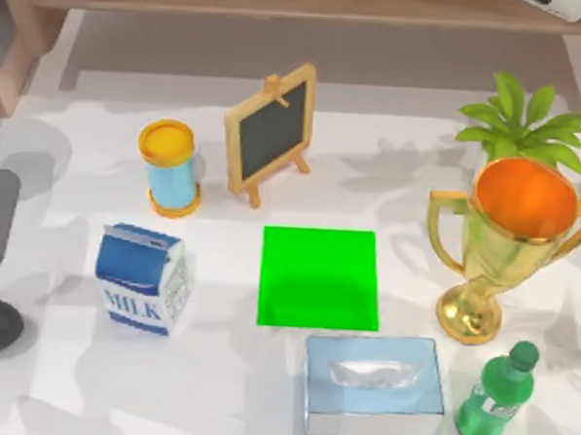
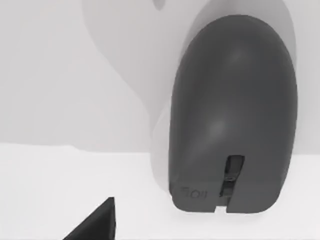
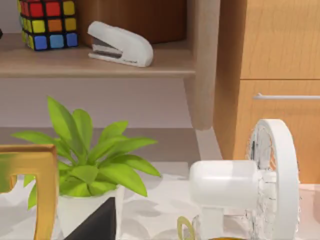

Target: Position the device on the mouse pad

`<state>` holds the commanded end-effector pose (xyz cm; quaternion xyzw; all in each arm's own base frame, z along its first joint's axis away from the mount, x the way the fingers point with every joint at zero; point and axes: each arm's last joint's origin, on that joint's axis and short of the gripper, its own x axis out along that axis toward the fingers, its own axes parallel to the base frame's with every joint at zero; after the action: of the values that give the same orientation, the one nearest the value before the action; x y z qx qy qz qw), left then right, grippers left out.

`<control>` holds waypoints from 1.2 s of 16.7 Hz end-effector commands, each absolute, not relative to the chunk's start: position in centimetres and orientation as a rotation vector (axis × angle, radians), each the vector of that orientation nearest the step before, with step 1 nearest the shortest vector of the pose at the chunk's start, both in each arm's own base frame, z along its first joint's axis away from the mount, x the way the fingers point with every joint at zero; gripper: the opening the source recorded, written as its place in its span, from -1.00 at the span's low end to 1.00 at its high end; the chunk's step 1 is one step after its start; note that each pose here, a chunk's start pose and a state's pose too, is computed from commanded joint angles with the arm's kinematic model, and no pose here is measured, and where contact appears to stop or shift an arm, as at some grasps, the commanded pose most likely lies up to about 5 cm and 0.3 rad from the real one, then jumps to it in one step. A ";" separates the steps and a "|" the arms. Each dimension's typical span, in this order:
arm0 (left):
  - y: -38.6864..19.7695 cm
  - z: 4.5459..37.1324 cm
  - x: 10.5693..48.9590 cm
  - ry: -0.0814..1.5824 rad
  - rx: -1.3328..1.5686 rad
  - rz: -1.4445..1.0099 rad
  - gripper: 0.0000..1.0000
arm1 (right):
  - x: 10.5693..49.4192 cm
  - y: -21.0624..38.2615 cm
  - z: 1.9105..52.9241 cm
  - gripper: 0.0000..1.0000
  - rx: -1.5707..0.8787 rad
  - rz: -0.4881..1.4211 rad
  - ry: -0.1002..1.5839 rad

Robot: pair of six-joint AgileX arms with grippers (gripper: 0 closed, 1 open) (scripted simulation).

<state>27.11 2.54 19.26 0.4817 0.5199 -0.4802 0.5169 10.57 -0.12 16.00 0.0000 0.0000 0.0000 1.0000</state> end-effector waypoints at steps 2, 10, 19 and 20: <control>2.6 19.2 27.2 1.249 1.157 -1.156 1.00 | 10.6 -0.1 16.0 1.00 0.000 0.000 0.000; 2.5 16.2 27.5 1.251 1.155 -1.158 1.00 | 10.6 -0.1 16.0 1.00 0.000 0.000 0.000; 2.6 9.2 27.1 1.249 1.157 -1.156 1.00 | 10.6 -0.1 16.0 1.00 0.000 0.000 0.000; 2.6 9.2 27.1 1.249 1.157 -1.156 1.00 | 10.6 -0.1 16.0 1.00 0.000 0.000 0.000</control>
<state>27.11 2.60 9.24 0.4817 0.5198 -0.4814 0.5157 10.57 -0.12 16.00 0.0000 0.0000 0.0000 1.0000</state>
